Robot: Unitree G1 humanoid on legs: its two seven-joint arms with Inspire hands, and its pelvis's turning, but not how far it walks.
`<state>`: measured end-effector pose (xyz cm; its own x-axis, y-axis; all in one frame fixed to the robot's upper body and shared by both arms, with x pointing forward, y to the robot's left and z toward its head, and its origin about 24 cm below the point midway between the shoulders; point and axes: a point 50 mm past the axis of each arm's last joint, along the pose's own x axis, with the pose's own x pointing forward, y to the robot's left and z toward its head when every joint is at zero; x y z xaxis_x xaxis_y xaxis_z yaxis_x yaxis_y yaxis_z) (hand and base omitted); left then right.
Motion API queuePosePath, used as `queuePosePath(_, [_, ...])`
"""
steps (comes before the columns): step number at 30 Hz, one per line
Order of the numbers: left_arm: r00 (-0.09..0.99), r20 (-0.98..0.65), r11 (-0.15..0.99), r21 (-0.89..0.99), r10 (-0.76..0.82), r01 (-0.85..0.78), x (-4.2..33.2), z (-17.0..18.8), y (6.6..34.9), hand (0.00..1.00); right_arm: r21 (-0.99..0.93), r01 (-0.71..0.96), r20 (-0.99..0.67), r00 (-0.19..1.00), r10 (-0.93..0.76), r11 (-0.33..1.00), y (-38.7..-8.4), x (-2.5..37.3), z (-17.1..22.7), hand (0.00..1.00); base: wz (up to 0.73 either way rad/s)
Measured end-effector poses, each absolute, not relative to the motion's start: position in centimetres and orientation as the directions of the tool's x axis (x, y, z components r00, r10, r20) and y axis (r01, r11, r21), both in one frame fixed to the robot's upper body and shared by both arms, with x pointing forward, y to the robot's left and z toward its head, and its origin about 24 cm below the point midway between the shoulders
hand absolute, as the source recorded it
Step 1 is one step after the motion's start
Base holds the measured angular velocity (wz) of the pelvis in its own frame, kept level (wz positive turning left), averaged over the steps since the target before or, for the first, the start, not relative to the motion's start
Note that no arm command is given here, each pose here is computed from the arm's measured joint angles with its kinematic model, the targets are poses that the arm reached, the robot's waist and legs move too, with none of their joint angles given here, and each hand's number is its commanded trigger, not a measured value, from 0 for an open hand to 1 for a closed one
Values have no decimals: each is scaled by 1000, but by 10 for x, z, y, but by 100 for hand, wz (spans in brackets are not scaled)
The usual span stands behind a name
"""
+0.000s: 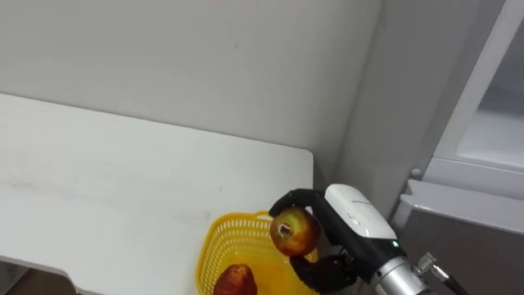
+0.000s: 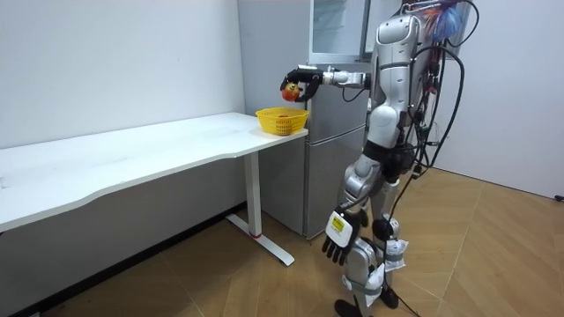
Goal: Retrieve from the upper fridge
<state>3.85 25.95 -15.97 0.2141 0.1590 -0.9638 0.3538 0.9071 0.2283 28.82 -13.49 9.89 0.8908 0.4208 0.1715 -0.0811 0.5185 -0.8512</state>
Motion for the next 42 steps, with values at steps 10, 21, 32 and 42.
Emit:
queuePosePath(10, [224, -963, 906, 224, 150, 358, 42, -159, 259, 0, -853, -124, 111, 906, 408, 508, -137, 290, 85, 100, 0])
queuePosePath(21, [237, -958, 900, 239, 159, 363, 45, -158, 260, 0, -854, -209, 11, 909, 417, 477, -136, 290, 65, 54, 0])
queuePosePath(32, [233, -959, 901, 239, 161, 362, 44, -158, 260, 0, -842, -215, 17, 906, 423, 495, -130, 290, 65, 0, 0])
queuePosePath(42, [228, -960, 902, 238, 162, 361, 43, -159, 259, 0, -840, -219, 8, 910, 415, 496, -131, 290, 62, 0, 4])
